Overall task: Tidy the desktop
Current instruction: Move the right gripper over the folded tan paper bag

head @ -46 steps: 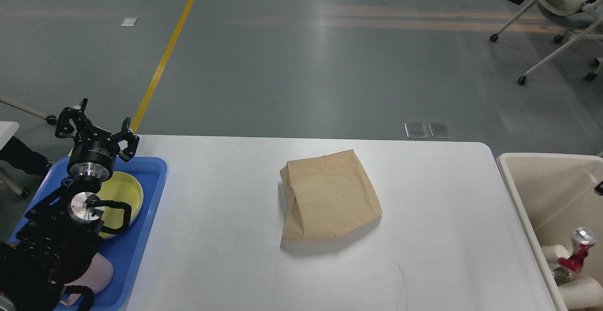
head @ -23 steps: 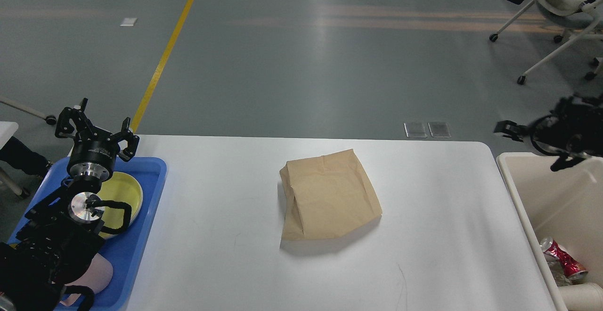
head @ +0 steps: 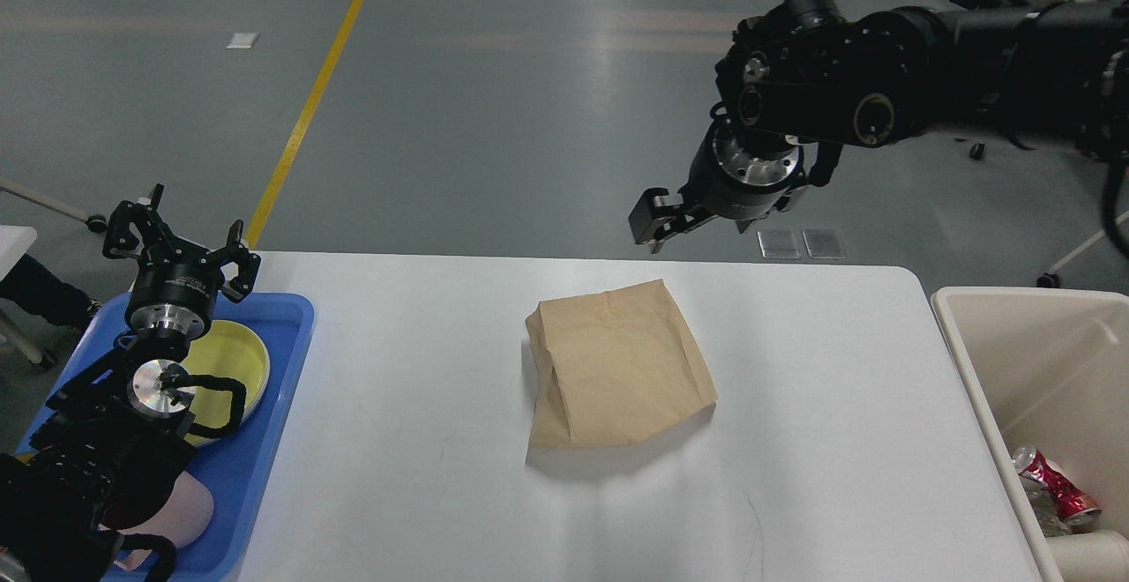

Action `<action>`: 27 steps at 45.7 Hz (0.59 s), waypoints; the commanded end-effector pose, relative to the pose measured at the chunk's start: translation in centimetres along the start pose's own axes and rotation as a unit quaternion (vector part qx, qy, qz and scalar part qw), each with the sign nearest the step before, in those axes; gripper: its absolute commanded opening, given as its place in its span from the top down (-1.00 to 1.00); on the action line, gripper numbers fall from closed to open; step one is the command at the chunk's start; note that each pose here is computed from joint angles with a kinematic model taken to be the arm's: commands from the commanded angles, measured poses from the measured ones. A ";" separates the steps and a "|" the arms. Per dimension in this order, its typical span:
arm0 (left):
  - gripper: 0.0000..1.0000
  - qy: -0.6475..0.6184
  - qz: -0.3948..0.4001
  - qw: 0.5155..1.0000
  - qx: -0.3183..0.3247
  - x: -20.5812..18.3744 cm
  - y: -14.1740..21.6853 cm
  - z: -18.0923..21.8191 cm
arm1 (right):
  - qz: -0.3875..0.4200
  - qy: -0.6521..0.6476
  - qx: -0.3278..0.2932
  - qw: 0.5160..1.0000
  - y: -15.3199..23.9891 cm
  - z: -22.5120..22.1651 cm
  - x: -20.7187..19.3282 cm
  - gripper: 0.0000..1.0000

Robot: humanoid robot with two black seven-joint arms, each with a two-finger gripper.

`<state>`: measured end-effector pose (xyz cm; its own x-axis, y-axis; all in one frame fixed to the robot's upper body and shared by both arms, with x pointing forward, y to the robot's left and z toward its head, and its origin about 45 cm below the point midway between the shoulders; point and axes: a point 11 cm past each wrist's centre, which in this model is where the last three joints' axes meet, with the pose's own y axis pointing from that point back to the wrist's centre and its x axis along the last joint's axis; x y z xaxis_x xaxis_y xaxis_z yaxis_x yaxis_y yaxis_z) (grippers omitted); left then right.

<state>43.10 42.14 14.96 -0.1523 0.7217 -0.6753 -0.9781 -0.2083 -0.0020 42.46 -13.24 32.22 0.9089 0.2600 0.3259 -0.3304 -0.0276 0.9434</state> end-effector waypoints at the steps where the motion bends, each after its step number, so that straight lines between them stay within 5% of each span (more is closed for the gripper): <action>1: -0.92 0.000 0.000 1.000 0.000 0.0 0.0 0.0 | -0.022 0.024 0.032 0.999 -1.6 -3.7 -1.2 -1.00; 27: -0.92 0.000 0.000 1.000 0.000 0.0 0.0 0.0 | -0.086 0.051 0.087 0.991 -8.9 -10.6 -7.7 -1.00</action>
<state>43.10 42.15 14.95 -0.1524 0.7218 -0.6751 -0.9781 -0.2083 -0.0019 36.27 -5.16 22.05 0.9064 0.3860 0.1717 -0.1373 -0.1153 0.9838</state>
